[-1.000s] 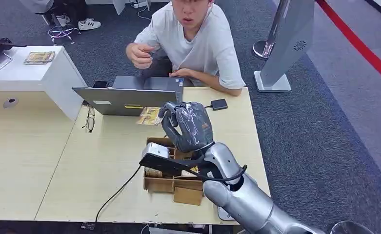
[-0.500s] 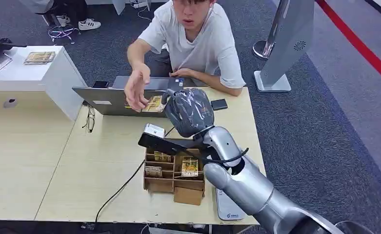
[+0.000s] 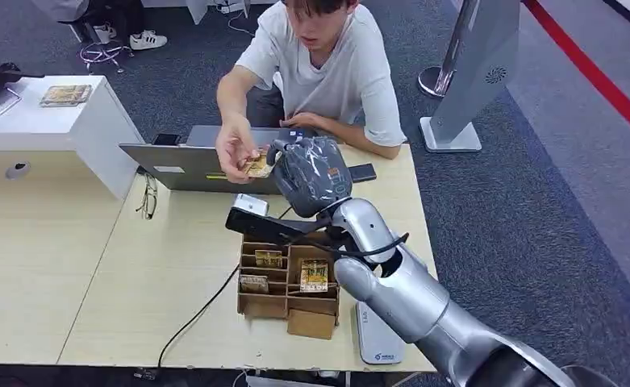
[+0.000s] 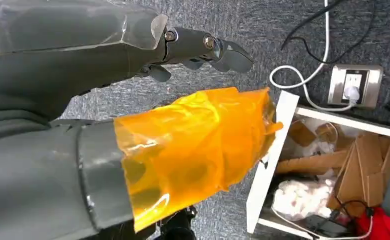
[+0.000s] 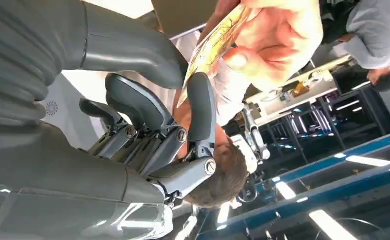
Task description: Pass the card to the sensor for recognition and then transmit it.
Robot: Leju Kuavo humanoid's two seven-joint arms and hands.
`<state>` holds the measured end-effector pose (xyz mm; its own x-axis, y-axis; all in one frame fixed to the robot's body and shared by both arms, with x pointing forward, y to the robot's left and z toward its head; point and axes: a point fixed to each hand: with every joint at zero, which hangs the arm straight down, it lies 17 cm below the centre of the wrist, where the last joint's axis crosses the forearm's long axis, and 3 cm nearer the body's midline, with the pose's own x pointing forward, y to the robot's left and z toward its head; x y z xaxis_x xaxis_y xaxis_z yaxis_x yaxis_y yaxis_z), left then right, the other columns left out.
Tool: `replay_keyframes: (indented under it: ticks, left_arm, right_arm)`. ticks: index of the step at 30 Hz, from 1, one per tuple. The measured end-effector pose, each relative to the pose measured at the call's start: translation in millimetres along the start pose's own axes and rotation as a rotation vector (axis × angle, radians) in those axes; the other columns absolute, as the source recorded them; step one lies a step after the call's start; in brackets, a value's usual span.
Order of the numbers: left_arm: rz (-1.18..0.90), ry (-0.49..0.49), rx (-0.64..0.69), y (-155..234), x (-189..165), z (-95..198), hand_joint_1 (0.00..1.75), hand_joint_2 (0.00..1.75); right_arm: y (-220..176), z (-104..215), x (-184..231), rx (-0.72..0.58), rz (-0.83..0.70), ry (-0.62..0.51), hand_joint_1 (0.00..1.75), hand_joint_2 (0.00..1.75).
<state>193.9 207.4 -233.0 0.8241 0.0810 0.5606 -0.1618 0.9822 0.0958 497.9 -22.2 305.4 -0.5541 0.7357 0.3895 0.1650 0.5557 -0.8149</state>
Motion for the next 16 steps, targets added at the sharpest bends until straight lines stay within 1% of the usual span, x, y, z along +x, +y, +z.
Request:
replay_keyframes:
  ticks: [1,2,3,10,16]
  left_arm:
    - [0.000,0.004,0.002,-0.1,-0.3,-0.1,0.00,0.00]
    - [-0.001,0.008,0.005,-0.1,-0.3,-0.3,0.00,0.00]
    - [-0.004,0.011,0.007,0.3,-0.1,-0.6,0.00,0.00]
    - [-0.005,0.000,0.001,-1.0,2.2,-0.6,0.00,0.00]
    - [-0.010,0.013,0.011,0.9,-0.3,-0.8,0.00,0.00]
  right_arm:
    - [1.5,-0.2,-0.4,0.005,0.001,0.009,1.48,1.75]
    - [2.6,-0.3,0.1,0.010,0.005,0.012,0.05,1.75]
    - [3.1,-0.2,0.7,0.011,0.009,0.011,0.00,1.75]
    - [6.5,-0.2,2.0,0.016,0.008,0.006,0.00,1.75]
    - [6.1,-0.4,2.4,0.012,0.004,0.012,0.00,1.75]
